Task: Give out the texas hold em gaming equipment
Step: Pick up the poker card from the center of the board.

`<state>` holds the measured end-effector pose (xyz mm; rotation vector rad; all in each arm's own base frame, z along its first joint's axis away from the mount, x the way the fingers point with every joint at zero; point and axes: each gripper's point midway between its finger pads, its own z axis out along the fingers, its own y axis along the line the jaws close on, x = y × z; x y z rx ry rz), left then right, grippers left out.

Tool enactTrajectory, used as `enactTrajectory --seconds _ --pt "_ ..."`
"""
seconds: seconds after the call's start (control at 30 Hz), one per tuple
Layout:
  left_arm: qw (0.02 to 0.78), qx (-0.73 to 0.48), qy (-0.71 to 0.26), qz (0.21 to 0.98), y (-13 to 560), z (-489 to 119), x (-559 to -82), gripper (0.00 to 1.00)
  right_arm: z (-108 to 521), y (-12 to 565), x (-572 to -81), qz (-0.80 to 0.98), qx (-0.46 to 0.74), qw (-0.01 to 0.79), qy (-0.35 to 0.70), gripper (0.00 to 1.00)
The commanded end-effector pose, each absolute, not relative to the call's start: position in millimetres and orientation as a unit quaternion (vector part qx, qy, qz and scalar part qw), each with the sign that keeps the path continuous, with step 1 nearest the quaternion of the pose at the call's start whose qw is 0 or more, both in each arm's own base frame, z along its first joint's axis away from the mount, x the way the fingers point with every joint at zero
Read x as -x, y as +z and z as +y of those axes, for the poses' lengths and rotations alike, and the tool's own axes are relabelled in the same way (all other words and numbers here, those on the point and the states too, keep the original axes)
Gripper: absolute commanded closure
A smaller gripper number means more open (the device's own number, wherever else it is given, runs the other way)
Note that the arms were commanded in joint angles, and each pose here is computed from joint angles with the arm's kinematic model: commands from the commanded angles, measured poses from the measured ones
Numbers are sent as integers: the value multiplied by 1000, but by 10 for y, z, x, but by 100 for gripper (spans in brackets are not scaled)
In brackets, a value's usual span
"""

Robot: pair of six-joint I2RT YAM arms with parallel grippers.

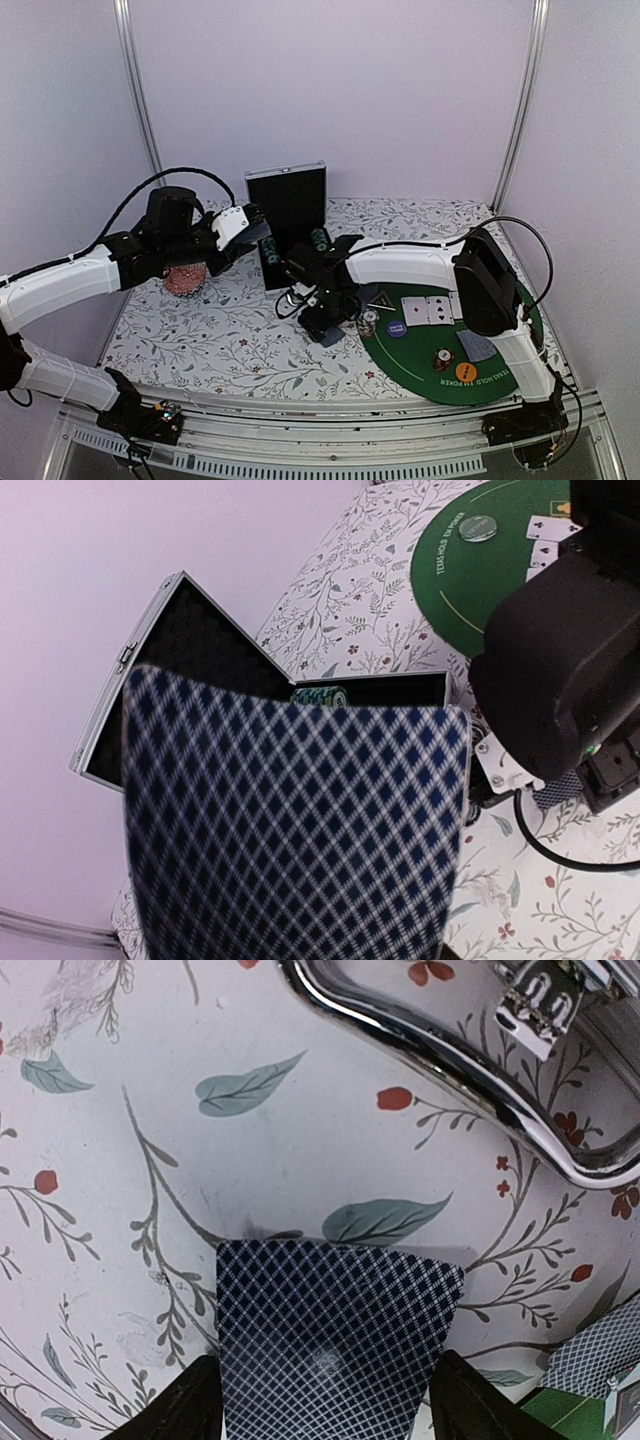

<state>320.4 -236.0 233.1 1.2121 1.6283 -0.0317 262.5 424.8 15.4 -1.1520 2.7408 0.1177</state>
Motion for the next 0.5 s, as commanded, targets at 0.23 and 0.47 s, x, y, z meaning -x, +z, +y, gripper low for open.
enactTrajectory --seconds 0.23,0.47 --pt "542 -506 -20 671 2457 -2397 -3226 71 4325 88 -2588 918 386 65 61 42" --pt "541 -506 -19 672 2452 -2392 -3230 71 4408 265 -2633 914 389 87 76 48"
